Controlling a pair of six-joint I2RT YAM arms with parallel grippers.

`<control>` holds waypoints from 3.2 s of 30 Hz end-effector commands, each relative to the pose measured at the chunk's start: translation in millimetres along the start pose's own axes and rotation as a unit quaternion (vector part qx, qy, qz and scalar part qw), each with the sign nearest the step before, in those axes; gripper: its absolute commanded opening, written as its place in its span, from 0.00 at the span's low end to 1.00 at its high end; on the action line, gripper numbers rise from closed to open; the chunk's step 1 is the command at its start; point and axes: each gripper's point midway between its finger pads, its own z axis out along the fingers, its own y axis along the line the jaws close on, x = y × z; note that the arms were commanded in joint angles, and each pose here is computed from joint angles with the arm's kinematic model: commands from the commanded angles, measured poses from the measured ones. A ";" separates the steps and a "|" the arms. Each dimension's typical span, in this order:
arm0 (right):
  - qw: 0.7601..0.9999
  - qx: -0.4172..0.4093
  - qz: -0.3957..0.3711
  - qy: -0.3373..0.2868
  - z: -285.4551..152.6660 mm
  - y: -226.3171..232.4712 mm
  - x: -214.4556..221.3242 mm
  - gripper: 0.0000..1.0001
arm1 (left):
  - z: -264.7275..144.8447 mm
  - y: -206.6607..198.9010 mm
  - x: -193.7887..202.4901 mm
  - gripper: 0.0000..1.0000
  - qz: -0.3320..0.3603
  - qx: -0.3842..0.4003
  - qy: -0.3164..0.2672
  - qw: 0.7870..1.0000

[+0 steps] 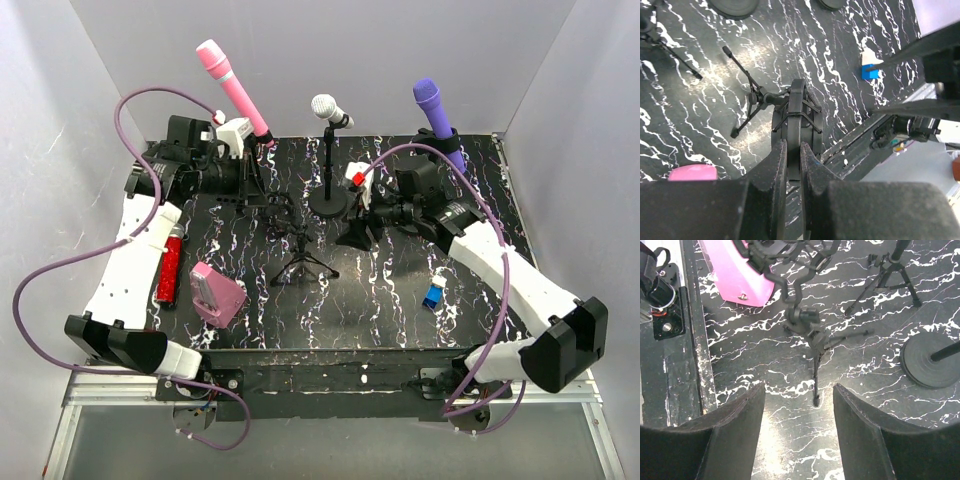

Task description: Remove the microphone from the stand

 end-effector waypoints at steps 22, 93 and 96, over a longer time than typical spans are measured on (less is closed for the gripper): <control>1.000 0.009 0.006 -0.011 -0.4 -17.9 -21.1 0.64 | -60.0 31.6 15.4 0.00 0.047 -0.097 -0.047 0.993; 0.998 -0.010 0.060 0.009 -1.3 -1.9 4.9 0.63 | -155.6 87.3 29.5 0.00 0.135 -0.318 0.058 0.937; 0.998 -0.017 0.062 0.008 0.6 -1.2 2.4 0.63 | -149.4 88.2 35.2 0.00 0.120 -0.313 0.063 0.940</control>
